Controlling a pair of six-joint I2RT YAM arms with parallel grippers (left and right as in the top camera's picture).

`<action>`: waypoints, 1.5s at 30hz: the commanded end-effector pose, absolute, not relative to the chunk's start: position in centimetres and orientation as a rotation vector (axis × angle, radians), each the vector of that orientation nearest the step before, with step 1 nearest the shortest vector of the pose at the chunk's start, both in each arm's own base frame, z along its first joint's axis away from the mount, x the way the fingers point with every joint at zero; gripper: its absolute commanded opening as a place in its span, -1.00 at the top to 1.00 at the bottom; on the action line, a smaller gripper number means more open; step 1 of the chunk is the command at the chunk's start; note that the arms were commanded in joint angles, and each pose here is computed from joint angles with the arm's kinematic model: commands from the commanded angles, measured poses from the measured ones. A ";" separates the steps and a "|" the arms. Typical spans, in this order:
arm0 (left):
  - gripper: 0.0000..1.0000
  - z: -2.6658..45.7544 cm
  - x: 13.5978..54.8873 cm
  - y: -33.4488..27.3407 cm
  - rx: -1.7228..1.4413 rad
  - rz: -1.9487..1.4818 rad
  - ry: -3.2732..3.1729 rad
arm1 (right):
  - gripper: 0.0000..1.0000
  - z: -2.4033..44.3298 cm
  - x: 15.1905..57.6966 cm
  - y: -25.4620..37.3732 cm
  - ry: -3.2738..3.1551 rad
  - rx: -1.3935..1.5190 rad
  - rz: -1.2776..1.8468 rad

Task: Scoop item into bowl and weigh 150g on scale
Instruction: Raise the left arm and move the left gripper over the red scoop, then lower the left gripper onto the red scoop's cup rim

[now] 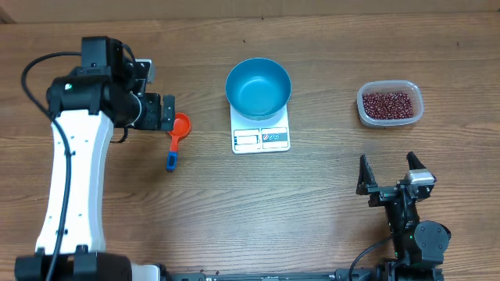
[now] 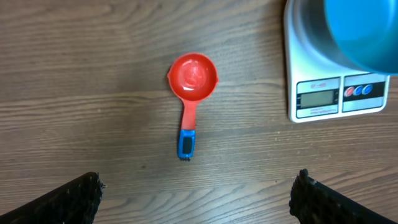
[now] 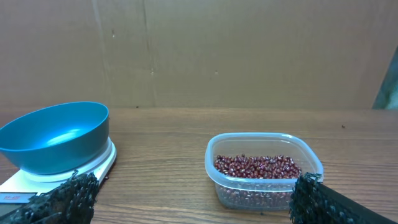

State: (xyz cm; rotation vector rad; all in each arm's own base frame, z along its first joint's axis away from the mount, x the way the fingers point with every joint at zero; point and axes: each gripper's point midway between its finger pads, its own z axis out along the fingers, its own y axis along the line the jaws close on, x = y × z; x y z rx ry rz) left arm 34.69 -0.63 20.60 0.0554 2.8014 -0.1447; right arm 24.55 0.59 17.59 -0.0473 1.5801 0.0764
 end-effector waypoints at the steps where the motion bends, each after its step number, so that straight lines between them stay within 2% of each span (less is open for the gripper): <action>1: -0.99 19.5 35.5 -0.6 0.079 -0.156 2.835 | -1.00 17.3 24.6 0.8 1.580 -0.057 0.085; 11: -0.99 16.1 35.9 -0.5 0.071 -0.170 2.945 | -1.00 17.3 24.6 0.8 1.580 -0.057 0.085; 45: -0.99 16.1 37.8 0.4 0.067 -0.089 2.883 | -1.00 17.3 24.6 0.8 1.580 -0.057 0.085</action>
